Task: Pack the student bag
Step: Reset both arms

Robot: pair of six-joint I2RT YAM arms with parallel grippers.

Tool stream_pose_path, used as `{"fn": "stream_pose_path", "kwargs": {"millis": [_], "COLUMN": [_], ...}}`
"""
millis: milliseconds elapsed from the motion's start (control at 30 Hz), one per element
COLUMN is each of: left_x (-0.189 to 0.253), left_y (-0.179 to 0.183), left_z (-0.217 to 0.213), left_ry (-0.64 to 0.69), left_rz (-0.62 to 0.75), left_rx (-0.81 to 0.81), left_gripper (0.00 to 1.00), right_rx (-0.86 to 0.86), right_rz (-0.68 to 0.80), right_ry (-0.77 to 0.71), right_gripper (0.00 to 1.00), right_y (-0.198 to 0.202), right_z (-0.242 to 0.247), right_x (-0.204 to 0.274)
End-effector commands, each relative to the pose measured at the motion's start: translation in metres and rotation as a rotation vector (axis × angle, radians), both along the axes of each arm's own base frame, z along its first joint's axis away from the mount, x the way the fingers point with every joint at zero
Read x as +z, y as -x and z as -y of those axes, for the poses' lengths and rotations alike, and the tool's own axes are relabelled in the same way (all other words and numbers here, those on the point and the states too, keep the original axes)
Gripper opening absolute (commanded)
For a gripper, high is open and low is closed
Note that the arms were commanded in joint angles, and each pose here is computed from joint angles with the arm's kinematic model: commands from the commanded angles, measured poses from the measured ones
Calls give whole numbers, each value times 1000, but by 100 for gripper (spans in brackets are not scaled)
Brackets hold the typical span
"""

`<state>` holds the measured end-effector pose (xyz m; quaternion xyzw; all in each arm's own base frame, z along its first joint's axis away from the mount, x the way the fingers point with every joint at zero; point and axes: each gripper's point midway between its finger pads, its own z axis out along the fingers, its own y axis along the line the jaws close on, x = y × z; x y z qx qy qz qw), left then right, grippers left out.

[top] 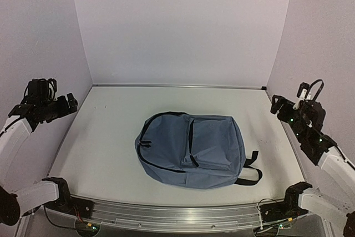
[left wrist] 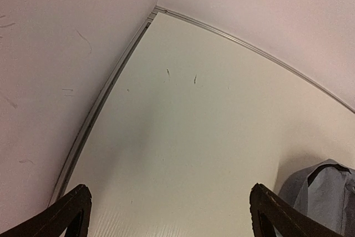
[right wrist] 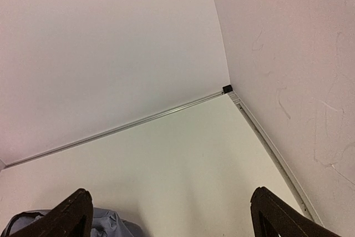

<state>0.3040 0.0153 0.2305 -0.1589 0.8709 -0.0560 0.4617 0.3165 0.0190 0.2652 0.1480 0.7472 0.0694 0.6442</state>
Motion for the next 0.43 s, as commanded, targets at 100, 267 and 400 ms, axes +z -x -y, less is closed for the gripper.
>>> {"fn": "stream_pose_path", "kwargs": {"millis": [100,267,400], "left_x": [16,15,18], "left_y": [-7,-7,-6], "left_z": [-7,-5,-3], "left_ry": [-32,-28,-22], "left_rz": [85,85,100], "left_rx": [31,20,8], "left_gripper": [100,100,100], "right_rx": [-38,-29,-28], "right_rz": [123,110,110], "right_ry": [25,31,32], "right_gripper": [98,98,98], "right_y": [10,7,7], "right_z": [9,7,6], "right_x": [17,15,15]}}
